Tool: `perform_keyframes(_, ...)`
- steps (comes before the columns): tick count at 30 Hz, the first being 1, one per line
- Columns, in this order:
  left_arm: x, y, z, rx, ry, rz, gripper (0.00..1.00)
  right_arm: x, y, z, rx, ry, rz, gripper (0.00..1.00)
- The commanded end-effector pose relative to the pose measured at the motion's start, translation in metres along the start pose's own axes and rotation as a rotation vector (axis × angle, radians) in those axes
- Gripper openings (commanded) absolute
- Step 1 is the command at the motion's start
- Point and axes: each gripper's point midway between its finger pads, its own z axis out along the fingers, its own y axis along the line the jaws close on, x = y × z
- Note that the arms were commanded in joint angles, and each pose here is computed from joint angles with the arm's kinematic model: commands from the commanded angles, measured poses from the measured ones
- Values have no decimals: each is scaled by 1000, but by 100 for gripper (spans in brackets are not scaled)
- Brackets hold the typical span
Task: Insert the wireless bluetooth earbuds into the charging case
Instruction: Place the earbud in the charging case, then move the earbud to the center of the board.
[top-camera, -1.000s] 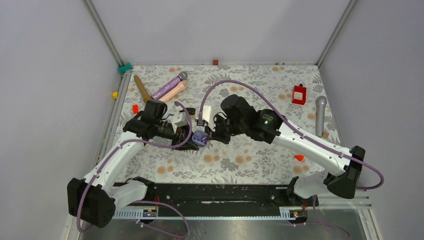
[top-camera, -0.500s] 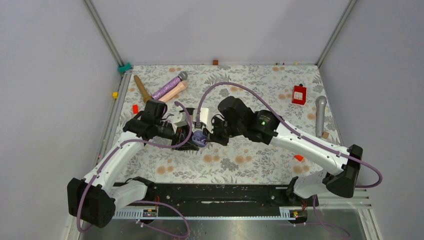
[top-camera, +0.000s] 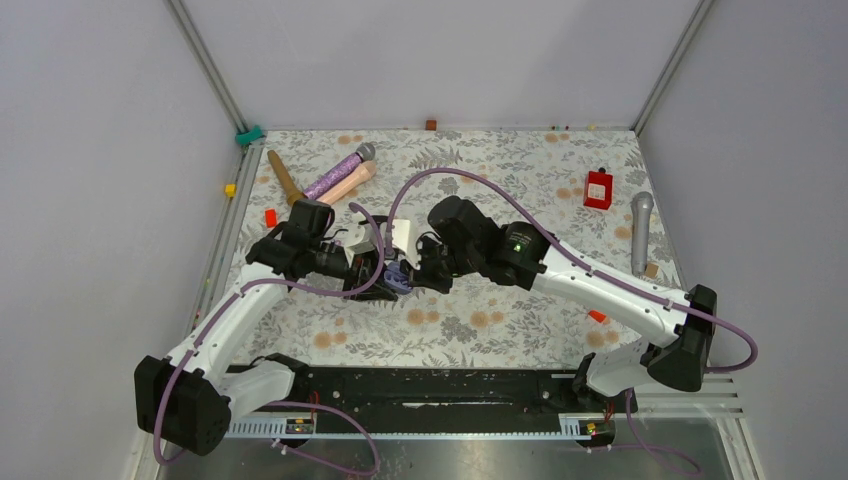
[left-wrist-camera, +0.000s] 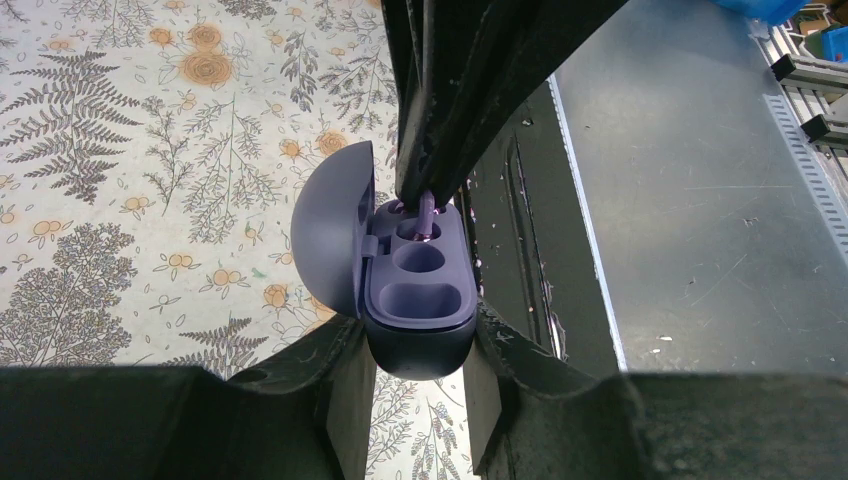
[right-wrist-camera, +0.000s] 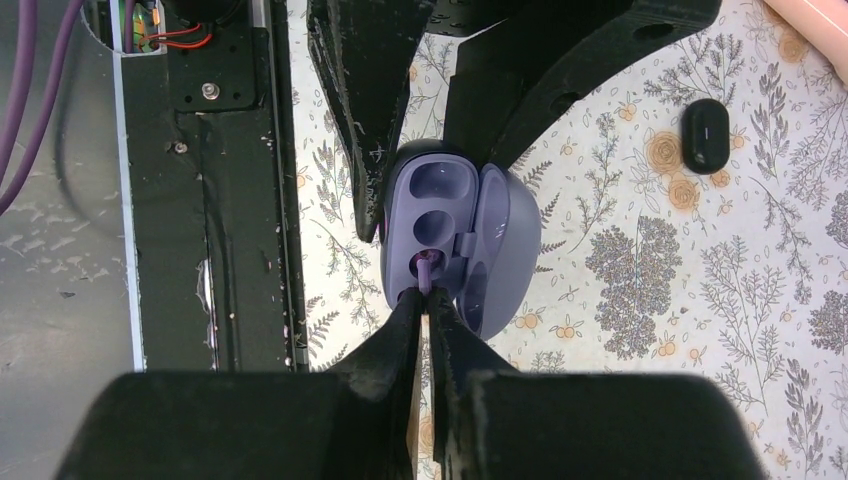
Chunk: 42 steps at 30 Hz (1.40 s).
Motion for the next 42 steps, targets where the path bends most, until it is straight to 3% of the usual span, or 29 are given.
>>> perform_keyframes(1,-15,-5,0,35,-42,77,0,-6,2,-1,3,-11,-14,13)
perform_keyframes(7,-14,-4,0,32,-39,75,0,-11,5,-11,-11,-18,-32,45)
perform_keyframes(15,-13,-2,0,24,-34,77,0,-33,19,-51,-46,-68,-56,68)
perform_keyframes(21,-13,-1,-1,12,-27,82,0,-50,-7,-82,88,-153,-11,70)
perform_keyframes(26,-16,-2,-9,-17,-6,115,0,-45,-86,-91,446,-159,94,75)
perform_keyframes(30,-26,2,-27,-85,-34,145,0,-36,-139,-88,568,-115,186,86)
perform_keyframes(37,-35,9,-58,-245,-54,218,0,-48,-196,-37,526,-86,272,88)
perform_keyframes(42,-40,11,-80,-355,-46,259,0,-44,-224,50,408,-30,378,87)
